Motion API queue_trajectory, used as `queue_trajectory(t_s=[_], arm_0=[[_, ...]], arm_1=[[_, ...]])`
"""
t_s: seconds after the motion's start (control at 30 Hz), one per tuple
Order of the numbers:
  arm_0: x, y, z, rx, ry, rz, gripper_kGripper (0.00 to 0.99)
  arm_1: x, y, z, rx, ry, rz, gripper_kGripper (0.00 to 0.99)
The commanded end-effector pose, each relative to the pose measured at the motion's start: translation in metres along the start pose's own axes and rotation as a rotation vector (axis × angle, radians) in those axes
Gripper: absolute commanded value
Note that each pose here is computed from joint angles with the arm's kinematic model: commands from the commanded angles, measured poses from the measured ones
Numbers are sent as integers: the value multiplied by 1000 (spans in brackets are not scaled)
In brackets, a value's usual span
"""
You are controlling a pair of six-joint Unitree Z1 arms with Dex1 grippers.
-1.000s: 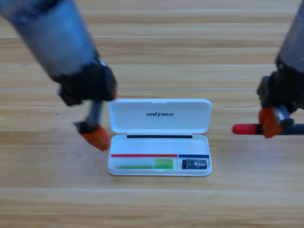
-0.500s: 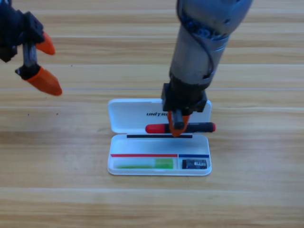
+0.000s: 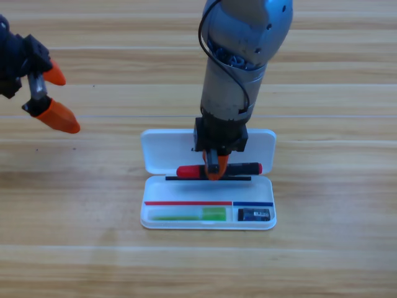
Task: Clean up eraser and pencils
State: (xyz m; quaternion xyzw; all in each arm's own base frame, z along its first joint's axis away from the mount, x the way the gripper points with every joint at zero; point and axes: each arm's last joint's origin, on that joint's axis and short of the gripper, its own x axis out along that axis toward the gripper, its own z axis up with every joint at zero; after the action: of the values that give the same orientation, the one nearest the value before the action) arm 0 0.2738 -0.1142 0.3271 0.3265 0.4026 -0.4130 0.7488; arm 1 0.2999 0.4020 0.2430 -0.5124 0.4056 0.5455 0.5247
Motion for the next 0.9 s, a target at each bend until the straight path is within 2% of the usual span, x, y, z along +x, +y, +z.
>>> queue_trajectory(t_s=[0.03, 0.9], arm_0=[[10, 1, -11, -22, 10, -13, 990], [16, 3, -14, -21, 20, -12, 990]], arm_1=[[38, 8, 9, -18, 78, 46, 0], [45, 19, 15, 6, 90, 76, 11]])
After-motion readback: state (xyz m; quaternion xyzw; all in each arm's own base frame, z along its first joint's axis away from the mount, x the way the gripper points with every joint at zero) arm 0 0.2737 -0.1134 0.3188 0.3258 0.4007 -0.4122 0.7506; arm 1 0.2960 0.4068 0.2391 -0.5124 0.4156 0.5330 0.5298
